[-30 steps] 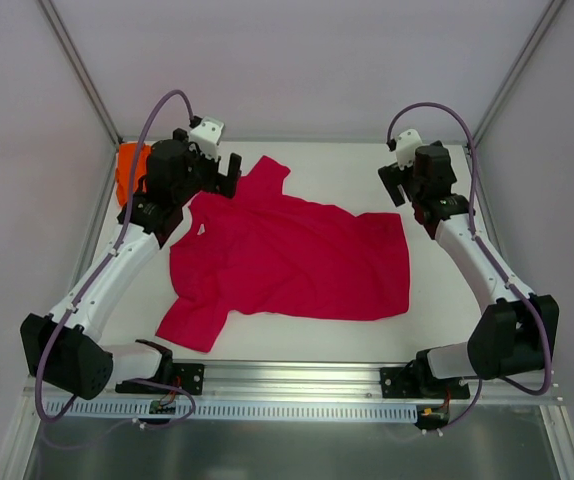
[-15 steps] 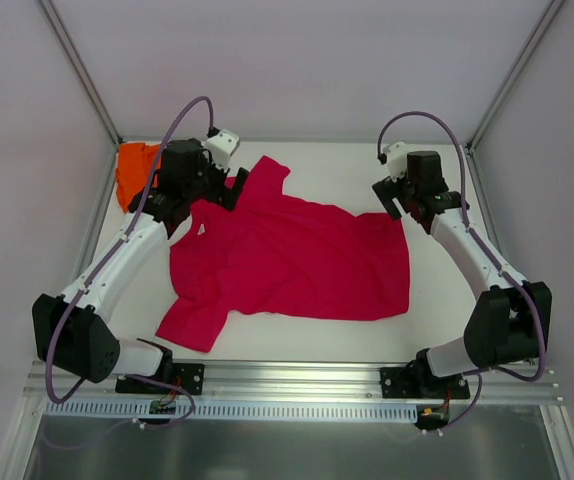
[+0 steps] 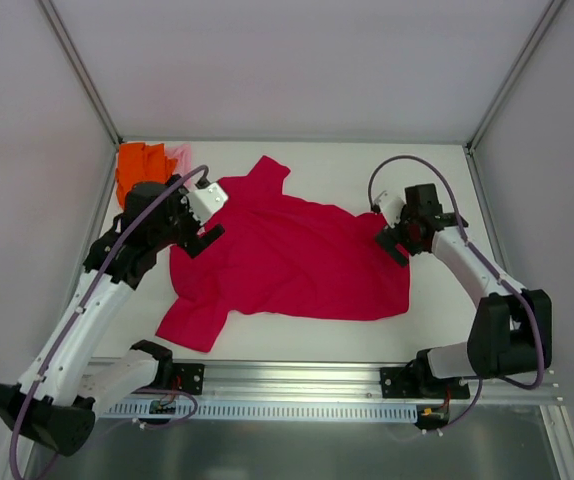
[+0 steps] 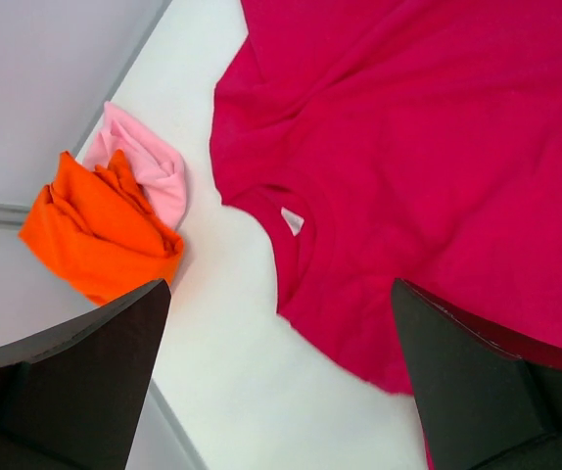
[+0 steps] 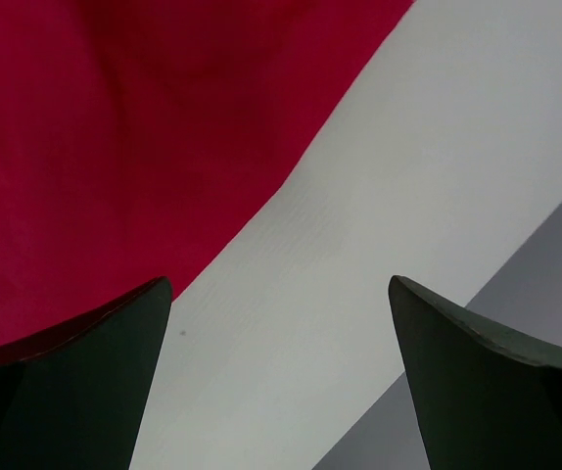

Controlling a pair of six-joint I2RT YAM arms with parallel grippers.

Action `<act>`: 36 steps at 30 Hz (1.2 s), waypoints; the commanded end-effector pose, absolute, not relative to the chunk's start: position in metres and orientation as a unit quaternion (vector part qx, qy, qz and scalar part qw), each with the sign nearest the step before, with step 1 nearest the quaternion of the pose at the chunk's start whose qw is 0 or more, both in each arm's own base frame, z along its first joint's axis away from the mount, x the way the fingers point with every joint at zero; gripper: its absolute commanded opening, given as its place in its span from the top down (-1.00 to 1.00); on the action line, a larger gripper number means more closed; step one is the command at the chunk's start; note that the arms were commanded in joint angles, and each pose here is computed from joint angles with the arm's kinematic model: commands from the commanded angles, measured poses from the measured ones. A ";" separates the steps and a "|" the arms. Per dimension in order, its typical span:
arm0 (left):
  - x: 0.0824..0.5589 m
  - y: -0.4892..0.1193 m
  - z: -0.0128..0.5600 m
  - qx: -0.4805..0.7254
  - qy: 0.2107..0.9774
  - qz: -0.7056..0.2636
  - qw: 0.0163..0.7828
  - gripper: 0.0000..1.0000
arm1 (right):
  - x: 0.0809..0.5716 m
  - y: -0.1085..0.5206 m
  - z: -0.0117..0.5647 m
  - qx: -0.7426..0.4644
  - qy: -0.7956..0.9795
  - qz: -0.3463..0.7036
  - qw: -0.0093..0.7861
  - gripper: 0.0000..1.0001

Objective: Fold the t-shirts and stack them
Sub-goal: Flatten out the tshirt, then grap the side of the flattened tshirt furthest away from the robot with both arms

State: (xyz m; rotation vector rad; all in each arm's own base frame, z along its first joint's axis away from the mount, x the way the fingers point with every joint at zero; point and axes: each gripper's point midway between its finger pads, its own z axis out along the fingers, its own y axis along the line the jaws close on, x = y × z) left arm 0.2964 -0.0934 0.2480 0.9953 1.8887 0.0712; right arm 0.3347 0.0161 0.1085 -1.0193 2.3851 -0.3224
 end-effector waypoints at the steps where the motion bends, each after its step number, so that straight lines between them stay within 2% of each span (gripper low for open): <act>1: 0.254 -0.081 0.233 0.484 0.764 0.033 0.424 -0.97 | 0.300 0.022 0.112 -0.429 0.866 -0.078 0.247 -0.99; 7: 0.212 -0.068 0.216 0.528 0.761 0.027 0.376 -0.97 | 0.259 0.022 0.113 -0.450 0.859 -0.044 0.238 -1.00; 17: 0.183 -0.059 0.169 0.576 0.777 -0.006 0.254 -0.98 | 0.181 0.030 0.108 -0.510 0.845 0.056 0.148 -0.99; 23: 0.176 -0.056 0.143 0.578 0.788 -0.018 0.213 -0.98 | 0.161 0.037 0.094 -0.522 0.839 0.106 0.108 -0.99; 27: 0.171 -0.062 0.126 0.578 0.789 -0.040 0.202 -0.98 | 0.159 0.037 0.084 -0.526 0.836 0.109 0.107 -0.99; 32: 0.162 -0.057 0.088 0.571 0.807 -0.054 0.140 -0.98 | 0.158 0.037 0.079 -0.526 0.837 0.114 0.099 -0.99; 36: 0.163 -0.060 0.079 0.566 0.811 -0.062 0.136 -0.97 | 0.160 0.040 0.080 -0.525 0.836 0.121 0.099 -0.99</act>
